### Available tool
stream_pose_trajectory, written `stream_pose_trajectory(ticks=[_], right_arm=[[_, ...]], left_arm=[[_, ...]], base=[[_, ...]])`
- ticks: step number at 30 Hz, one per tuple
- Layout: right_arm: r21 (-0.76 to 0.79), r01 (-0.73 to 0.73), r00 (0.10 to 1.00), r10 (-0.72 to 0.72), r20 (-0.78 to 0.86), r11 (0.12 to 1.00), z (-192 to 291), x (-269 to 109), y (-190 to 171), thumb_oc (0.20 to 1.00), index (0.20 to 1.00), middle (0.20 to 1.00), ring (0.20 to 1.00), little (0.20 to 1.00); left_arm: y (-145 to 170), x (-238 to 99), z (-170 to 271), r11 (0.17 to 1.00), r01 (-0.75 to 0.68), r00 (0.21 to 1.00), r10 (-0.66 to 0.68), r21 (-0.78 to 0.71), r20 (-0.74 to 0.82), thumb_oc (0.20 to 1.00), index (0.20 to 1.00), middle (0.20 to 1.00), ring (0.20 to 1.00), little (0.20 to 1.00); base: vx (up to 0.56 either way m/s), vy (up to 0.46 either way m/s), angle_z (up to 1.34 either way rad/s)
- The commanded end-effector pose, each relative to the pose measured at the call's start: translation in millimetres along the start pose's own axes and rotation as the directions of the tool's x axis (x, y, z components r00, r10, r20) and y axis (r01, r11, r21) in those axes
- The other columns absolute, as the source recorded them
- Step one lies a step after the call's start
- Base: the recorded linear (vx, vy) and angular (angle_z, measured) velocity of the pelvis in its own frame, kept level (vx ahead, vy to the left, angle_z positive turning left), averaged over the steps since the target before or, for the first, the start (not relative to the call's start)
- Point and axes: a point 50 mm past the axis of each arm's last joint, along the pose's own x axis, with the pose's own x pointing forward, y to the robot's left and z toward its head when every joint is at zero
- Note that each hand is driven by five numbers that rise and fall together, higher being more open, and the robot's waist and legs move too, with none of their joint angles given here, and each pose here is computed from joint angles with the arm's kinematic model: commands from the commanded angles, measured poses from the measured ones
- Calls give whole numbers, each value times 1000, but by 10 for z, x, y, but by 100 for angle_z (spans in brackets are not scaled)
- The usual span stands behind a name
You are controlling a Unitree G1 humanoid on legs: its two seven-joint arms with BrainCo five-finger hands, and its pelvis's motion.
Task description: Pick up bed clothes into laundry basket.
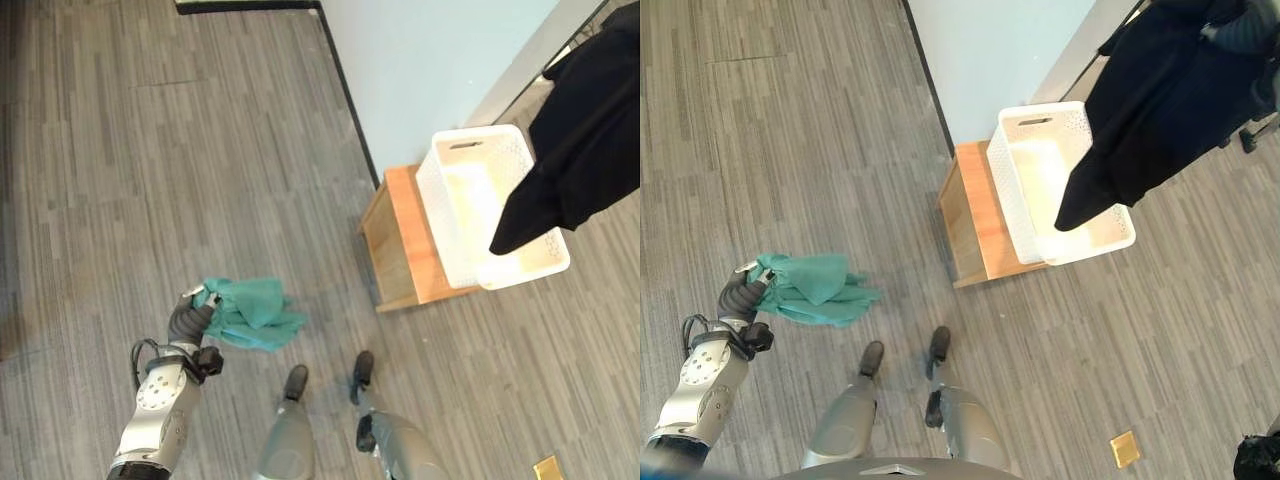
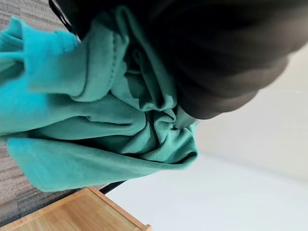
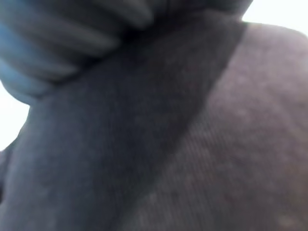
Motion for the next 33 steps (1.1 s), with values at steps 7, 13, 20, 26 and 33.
stream_pose_trajectory(ticks=[7, 13, 20, 26, 33], right_arm=[[30, 185, 970, -177, -167, 982, -362, -51, -430, 200, 200, 200, 200, 200], [70, 196, 975, -187, -116, 978, -212, -13, -436, 200, 200, 200, 200, 200], [82, 146, 987, -140, -75, 986, -94, 20, -328, 200, 200, 200, 200, 200], [159, 73, 996, -64, -66, 984, -3, 65, -219, 1000, 1000, 1000, 1000, 1000], [221, 58, 997, -47, -54, 973, 31, 76, -213, 1000, 1000, 1000, 1000, 1000]], left_arm=[[-35, 58, 425, 999, 37, 980, -40, 19, 197, 200, 200, 200, 200, 200], [-57, 89, 425, 1000, 30, 979, -31, 8, 202, 200, 200, 200, 200, 200], [-124, 96, 441, 999, 52, 976, -50, -4, 212, 200, 200, 200, 200, 200], [-97, 109, 496, 999, 40, 972, -38, -3, 233, 200, 200, 200, 200, 200], [-108, 119, 524, 999, 43, 969, -40, -7, 245, 200, 200, 200, 200, 200]], base=[[-1, -2, 1], [-1, -9, 2], [1, -10, 0], [0, 0, 0], [0, 0, 0]])
